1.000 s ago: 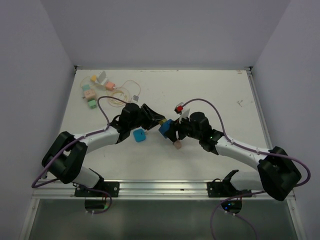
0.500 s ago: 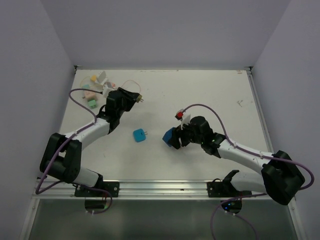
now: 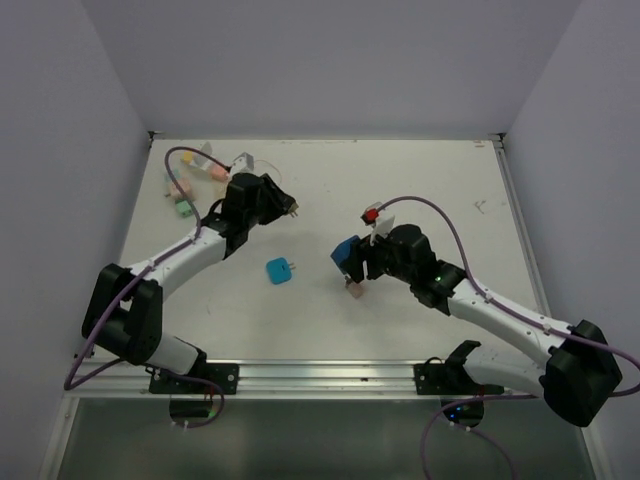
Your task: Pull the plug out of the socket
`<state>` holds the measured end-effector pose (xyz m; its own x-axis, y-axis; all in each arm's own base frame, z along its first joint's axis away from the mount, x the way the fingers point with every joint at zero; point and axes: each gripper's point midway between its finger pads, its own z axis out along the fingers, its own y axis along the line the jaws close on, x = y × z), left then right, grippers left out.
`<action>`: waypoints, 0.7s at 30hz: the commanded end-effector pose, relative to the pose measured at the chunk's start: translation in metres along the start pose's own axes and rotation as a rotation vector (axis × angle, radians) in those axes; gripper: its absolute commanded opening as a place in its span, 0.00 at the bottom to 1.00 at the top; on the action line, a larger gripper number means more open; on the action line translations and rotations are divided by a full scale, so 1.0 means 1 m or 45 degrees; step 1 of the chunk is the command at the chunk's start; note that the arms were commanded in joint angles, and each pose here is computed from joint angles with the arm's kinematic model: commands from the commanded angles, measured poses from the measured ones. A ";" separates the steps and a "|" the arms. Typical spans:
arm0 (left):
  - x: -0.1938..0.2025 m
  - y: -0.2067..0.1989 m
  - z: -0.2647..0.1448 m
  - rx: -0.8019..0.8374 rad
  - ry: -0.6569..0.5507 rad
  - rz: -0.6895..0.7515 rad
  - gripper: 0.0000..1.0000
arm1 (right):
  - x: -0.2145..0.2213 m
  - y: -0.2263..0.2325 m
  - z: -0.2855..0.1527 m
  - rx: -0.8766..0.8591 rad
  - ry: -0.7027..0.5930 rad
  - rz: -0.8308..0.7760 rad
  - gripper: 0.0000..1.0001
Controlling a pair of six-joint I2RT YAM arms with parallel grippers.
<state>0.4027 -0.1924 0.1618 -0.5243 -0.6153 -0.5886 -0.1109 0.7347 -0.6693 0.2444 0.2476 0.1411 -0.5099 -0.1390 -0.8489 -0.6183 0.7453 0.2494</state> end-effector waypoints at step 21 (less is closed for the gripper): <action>0.207 0.037 -0.040 -0.195 0.739 0.928 0.45 | -0.014 -0.176 -0.037 0.888 -0.112 0.553 0.00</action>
<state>0.2558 -0.2826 0.0343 -0.8512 0.1758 -0.4946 0.3014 0.9351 -0.1863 0.3145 0.0983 0.1044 -0.6127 0.1955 -0.7657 0.0877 0.9798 0.1800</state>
